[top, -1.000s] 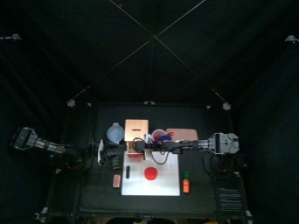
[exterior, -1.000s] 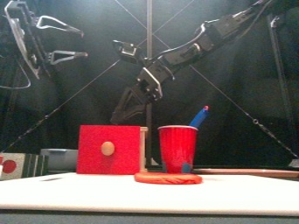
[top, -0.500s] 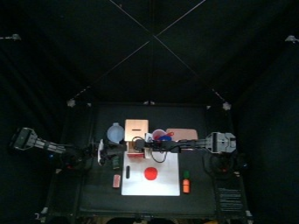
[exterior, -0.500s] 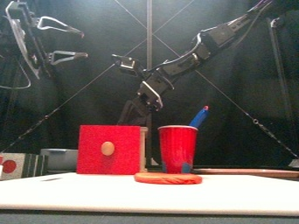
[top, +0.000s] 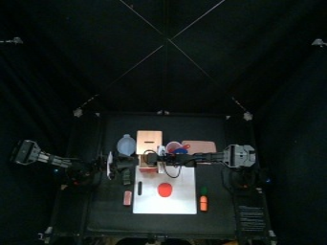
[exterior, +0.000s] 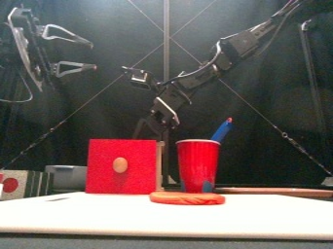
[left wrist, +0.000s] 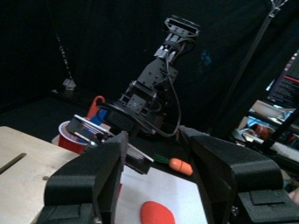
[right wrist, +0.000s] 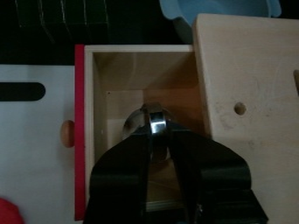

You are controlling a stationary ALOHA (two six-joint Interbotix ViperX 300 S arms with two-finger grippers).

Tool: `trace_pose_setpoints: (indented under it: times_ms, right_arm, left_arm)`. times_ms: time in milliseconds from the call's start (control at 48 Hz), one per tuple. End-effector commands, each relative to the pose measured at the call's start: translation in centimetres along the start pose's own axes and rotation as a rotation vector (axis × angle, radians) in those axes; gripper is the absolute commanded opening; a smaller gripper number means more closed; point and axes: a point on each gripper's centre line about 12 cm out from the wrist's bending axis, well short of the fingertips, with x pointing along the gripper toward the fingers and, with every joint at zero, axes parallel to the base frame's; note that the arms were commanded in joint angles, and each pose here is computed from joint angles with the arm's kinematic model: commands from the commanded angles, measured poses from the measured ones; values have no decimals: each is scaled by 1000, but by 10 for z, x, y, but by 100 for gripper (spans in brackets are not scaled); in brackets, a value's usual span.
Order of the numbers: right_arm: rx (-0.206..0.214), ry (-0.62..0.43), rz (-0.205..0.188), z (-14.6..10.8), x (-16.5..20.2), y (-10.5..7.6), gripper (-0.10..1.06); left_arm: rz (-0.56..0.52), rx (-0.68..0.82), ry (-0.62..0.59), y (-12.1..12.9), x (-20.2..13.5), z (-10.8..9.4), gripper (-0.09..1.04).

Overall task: Get the cutter from the drawer then cut the dough then place the extra dough in the bowl
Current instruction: Place the cutter on the board

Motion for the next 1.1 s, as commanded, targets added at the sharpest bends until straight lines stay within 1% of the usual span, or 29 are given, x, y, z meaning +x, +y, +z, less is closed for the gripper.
trace_pose_setpoints:
  times_ms: [21, 146, 229, 250, 333, 562, 688, 708, 771, 812, 875, 938, 1104]
  right_arm:
    - [-11, -66, -9, 24, -14, -2, 46]
    - [-32, -101, -4, 37, -24, 4, 37]
    - [-54, -123, 5, 47, -36, 13, 37]
    - [-66, -128, 9, 51, -41, 16, 37]
    - [-91, -150, 12, 59, -55, 22, 37]
    - [-161, -250, -13, 83, -103, 22, 37]
    - [-194, -295, -25, 84, -137, 23, 37]
    - [-207, -303, -28, 83, -146, 23, 37]
    - [-226, -306, -27, 74, -161, 27, 37]
    - [-252, -297, -24, 62, -168, 30, 37]
    - [-272, -270, -17, 41, -176, 34, 37]
    - [-298, -234, 6, 11, -181, 42, 37]
    - [-329, -138, 72, -54, -186, 63, 37]
  left_arm:
    - [1, -4, -21, -1, 2, 4, 86]
    - [9, -8, -17, 1, 2, 3, 86]
    - [14, -15, -17, 1, 1, 3, 86]
    - [16, -17, -18, 2, 1, 3, 86]
    - [20, -16, -18, 2, 1, 3, 86]
    - [42, -11, -26, 7, 2, 5, 86]
    - [52, -9, -35, 9, 3, 7, 86]
    - [56, -10, -38, 9, 4, 8, 86]
    - [61, -8, -42, 10, 4, 9, 86]
    - [64, -6, -46, 11, 5, 10, 86]
    - [69, -5, -52, 12, 6, 11, 86]
    - [77, -2, -60, 13, 7, 13, 86]
    - [96, 9, -88, 17, 12, 21, 86]
